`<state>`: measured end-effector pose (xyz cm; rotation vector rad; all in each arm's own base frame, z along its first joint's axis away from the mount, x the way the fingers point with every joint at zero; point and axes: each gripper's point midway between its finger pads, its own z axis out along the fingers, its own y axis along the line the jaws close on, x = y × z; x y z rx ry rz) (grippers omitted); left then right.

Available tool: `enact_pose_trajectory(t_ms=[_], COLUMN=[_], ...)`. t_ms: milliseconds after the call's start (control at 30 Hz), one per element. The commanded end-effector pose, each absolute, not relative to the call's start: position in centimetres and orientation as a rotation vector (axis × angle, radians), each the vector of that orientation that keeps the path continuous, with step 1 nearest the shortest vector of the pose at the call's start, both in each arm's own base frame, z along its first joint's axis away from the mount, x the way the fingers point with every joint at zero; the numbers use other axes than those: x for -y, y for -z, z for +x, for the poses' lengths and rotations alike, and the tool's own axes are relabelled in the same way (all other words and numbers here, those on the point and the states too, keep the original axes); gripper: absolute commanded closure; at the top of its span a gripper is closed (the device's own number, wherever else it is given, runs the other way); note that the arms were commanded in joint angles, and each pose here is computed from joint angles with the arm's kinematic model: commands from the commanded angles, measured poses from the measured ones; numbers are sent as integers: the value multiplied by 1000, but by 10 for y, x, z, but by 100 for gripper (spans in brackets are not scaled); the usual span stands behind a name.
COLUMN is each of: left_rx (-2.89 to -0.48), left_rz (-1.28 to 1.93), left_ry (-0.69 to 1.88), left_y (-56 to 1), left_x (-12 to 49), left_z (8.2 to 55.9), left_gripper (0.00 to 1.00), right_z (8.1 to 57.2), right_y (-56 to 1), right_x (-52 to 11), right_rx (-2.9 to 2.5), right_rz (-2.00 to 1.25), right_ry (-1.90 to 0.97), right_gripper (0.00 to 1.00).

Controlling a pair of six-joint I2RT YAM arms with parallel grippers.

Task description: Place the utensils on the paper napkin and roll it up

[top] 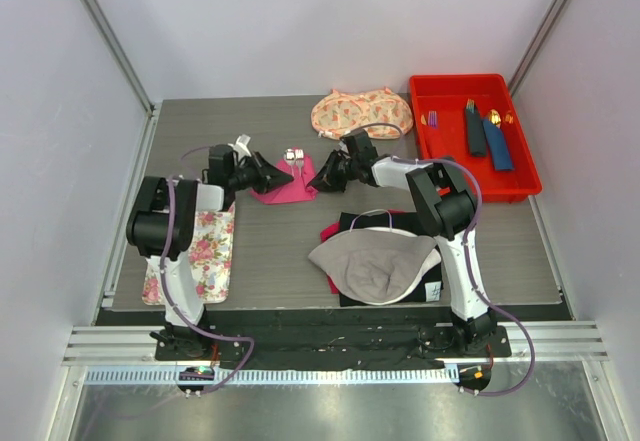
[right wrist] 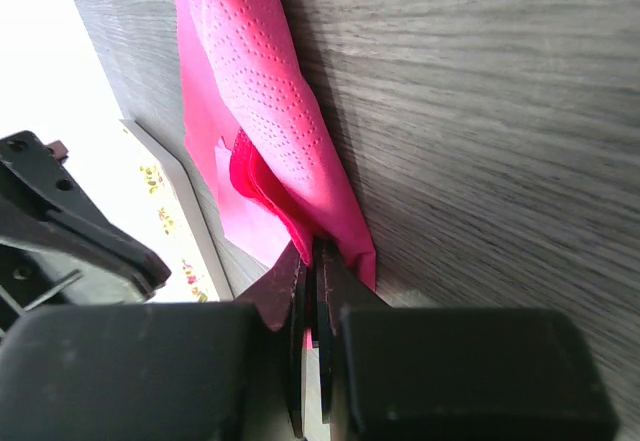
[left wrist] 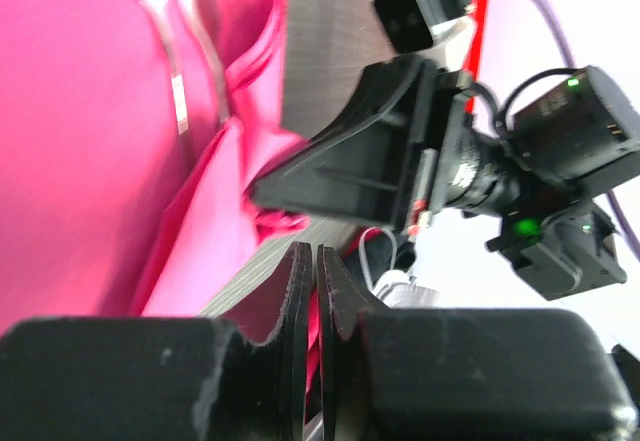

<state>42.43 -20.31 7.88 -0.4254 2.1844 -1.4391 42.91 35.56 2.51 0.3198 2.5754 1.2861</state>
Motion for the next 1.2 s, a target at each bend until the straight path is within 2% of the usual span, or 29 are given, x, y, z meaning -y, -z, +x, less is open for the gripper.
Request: enact_pose_trajectory(t_ms=[0,467,1167], left_rx=[-2227,-2374,-2470], left_rz=[-412,-449,-429], left_ry=[1396,1235,1172], left_y=[-72,-35,-17], left_x=[192,181,181], left_z=[413,411,407], left_gripper=[91,100,100], right_z=[441,438,435], right_y=[-33,-60,-79], right_x=[-355,-371,-402], right_rx=[-2538,-2495,-2473], right_rz=[295,254,279], right_ry=[-1254,-1326,-1433], right_gripper=[93,94,94])
